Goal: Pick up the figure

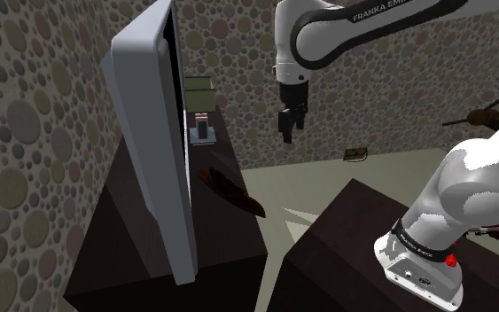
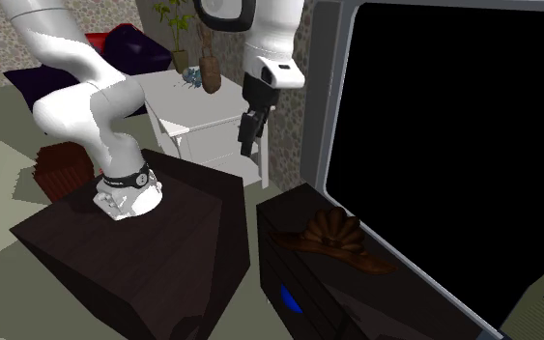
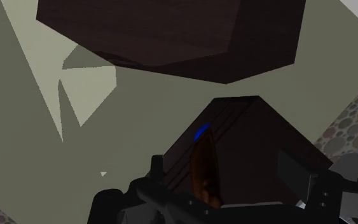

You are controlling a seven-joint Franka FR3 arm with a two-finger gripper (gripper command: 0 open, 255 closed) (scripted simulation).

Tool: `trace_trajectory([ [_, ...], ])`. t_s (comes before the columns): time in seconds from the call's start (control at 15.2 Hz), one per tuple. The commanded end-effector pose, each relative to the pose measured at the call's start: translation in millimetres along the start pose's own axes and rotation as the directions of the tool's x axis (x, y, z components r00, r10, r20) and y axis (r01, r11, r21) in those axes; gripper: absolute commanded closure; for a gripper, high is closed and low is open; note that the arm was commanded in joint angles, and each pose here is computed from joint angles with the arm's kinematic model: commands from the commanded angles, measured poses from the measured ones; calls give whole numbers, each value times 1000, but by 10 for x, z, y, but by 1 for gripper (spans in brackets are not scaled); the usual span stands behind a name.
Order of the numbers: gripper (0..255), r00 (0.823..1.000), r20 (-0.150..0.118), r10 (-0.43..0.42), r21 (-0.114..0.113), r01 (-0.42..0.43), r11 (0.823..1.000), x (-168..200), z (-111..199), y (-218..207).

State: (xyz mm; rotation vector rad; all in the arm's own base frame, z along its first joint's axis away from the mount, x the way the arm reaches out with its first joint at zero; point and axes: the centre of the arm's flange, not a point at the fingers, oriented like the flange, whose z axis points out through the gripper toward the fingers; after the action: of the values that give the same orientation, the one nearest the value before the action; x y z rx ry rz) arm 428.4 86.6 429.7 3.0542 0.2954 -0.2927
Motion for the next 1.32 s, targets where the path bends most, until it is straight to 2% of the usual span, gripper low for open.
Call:
trace_trajectory([
  [0.0,0,1000,0,-2,-2,2,1000,225,138,-77],
  [1.25,0,1000,9,-16,-27,16,1000,2321,1399,-718],
])
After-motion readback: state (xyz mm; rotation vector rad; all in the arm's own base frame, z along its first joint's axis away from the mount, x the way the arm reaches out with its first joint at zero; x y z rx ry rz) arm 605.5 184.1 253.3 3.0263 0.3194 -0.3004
